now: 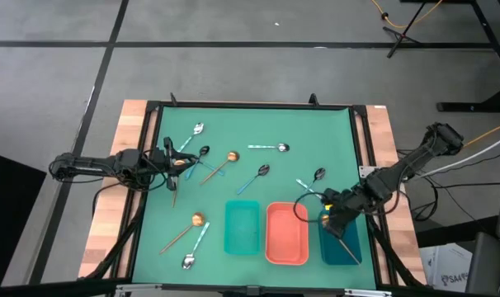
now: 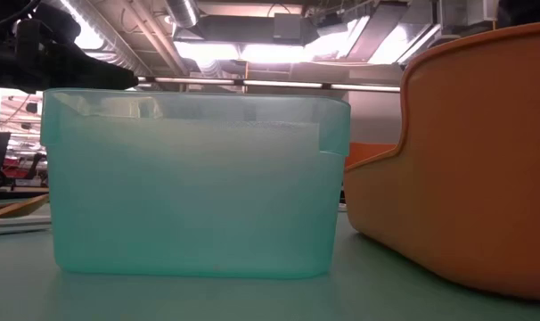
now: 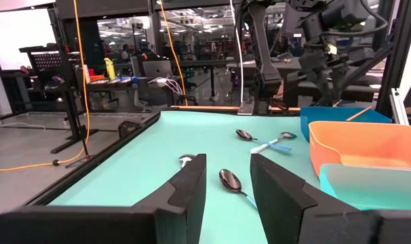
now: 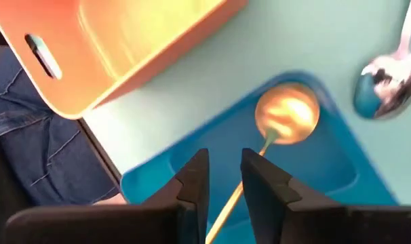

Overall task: Sort silverware by color (type)
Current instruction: Put the blue spoon into the orange bin

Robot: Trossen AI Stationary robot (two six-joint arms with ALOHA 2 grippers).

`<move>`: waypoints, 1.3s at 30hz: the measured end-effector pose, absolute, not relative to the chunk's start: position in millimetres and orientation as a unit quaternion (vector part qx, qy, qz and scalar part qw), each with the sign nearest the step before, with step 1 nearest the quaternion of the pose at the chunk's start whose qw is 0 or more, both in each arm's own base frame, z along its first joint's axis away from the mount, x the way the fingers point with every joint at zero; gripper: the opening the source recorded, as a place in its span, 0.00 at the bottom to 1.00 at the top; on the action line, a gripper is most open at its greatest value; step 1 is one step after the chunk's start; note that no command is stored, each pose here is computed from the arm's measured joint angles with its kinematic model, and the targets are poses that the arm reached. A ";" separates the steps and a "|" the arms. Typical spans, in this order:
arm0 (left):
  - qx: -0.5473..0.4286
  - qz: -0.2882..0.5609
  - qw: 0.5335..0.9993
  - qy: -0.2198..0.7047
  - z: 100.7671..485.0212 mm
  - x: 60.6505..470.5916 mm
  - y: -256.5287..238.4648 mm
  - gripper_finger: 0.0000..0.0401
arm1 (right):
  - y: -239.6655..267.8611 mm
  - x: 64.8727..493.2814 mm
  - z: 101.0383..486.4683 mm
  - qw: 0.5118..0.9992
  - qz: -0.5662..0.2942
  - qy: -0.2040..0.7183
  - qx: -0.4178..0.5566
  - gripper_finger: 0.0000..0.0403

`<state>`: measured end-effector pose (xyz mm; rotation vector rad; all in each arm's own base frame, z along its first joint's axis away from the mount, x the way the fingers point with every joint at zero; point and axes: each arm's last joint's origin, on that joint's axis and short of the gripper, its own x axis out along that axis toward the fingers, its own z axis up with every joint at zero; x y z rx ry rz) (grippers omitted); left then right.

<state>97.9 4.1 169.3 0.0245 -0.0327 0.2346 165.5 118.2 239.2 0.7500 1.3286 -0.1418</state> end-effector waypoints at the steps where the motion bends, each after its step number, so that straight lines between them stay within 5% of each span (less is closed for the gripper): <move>1: 0.012 0.117 0.993 -0.016 169.3 97.9 4.1 0.27 | 115.6 167.3 239.2 0.724 -0.061 0.600 0.335 0.19; 17: 0.012 0.117 0.993 -0.016 169.4 97.8 4.1 0.27 | 77.9 187.9 239.2 0.779 -0.016 0.579 0.241 0.19; 39: 0.012 0.117 0.993 -0.016 169.3 97.9 4.1 0.27 | 42.4 198.4 238.8 0.839 0.010 0.544 -0.028 0.19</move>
